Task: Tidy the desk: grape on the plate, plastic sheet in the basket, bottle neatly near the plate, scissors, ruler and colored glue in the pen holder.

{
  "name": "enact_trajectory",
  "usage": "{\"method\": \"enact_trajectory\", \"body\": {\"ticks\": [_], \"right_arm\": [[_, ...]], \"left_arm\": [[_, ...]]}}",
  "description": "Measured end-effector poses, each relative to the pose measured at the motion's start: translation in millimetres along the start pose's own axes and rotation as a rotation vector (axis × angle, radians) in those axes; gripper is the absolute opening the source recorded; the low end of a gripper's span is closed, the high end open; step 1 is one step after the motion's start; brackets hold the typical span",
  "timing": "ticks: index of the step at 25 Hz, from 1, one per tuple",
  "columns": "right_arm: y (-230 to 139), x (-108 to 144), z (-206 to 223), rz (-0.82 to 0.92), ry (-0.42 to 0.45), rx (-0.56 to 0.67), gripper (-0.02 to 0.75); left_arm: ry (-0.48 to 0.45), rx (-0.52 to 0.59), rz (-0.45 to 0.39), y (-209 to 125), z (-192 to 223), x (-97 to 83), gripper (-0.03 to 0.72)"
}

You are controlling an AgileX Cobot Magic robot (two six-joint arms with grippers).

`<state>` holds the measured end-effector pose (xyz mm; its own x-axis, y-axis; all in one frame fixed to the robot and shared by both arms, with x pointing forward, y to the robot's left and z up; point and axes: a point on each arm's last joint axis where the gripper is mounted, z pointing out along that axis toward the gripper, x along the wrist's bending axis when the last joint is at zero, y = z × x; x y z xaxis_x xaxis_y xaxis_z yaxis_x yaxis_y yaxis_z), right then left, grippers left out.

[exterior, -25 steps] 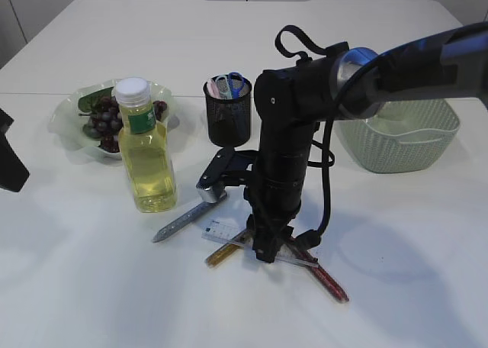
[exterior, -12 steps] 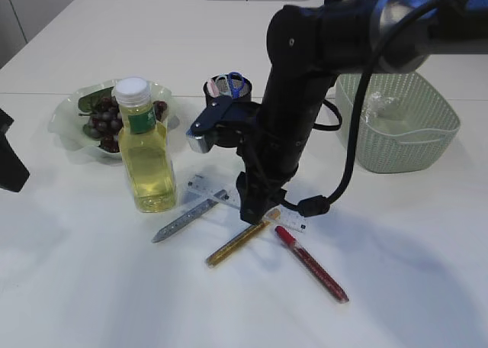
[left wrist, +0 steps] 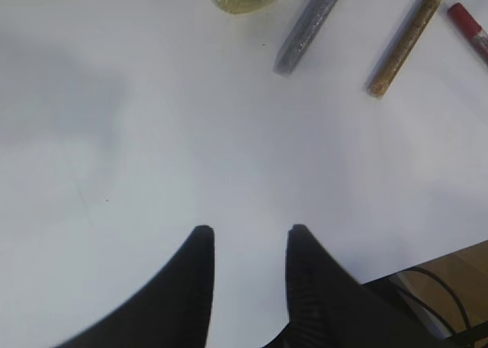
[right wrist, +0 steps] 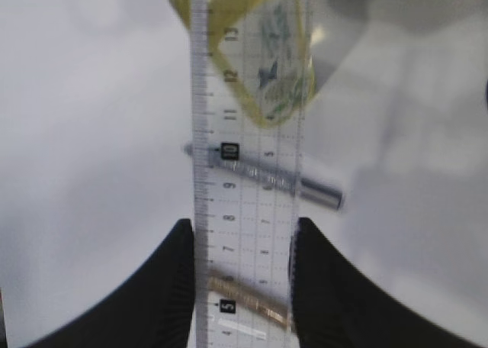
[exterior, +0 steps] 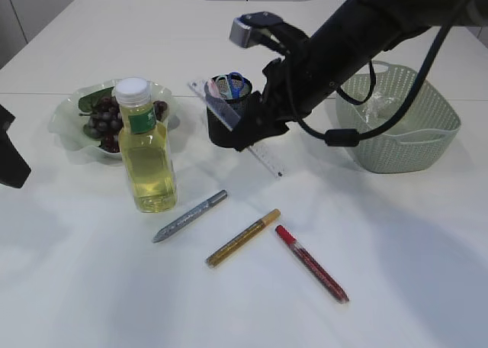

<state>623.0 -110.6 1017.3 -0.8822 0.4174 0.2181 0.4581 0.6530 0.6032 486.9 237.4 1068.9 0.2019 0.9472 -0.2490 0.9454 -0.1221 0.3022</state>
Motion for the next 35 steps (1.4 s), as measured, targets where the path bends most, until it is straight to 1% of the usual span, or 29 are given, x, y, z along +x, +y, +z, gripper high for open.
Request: {"method": "enact_trajectory", "body": {"ticks": [3,6,11,15,20,23,26,32,35], "right_arm": [[4.0,-15.9,-17.0,0.027,0.023,-0.186,0.303],[6.9,-32.3,-33.1,0.053,-0.008,-0.343,0.303],[11.7,-45.1,-38.7,-0.030,-0.101,-0.457,0.303],[13.6,-57.4,-27.0,-0.040,-0.121,-0.570,0.303],[19.9,-77.5,-15.4,-0.045,-0.167,-0.722,0.303],[25.7,-95.1,-7.3,-0.050,-0.208,-0.776,0.303],[30.1,-112.8,1.3,-0.067,-0.232,-0.800,0.303],[30.7,-138.4,23.5,-0.076,-0.257,-0.814,0.303],[28.3,-145.9,31.5,-0.069,-0.269,-0.810,0.303]], "left_arm": [[0.000,-0.003,0.000,0.3,0.0,0.0,0.239],[0.000,-0.003,0.000,0.3,0.0,0.0,0.238],[0.000,-0.003,0.000,0.3,0.0,0.0,0.238],[0.001,-0.011,0.000,1.0,0.0,0.1,0.239],[0.003,-0.026,0.000,2.4,0.0,0.3,0.239],[0.003,-0.030,0.000,2.8,0.0,0.3,0.239],[0.004,-0.032,0.000,3.0,0.0,0.3,0.239],[0.005,-0.062,-0.001,5.6,-0.2,0.4,0.239],[0.005,-0.064,-0.001,5.8,-0.2,0.4,0.239]]}}
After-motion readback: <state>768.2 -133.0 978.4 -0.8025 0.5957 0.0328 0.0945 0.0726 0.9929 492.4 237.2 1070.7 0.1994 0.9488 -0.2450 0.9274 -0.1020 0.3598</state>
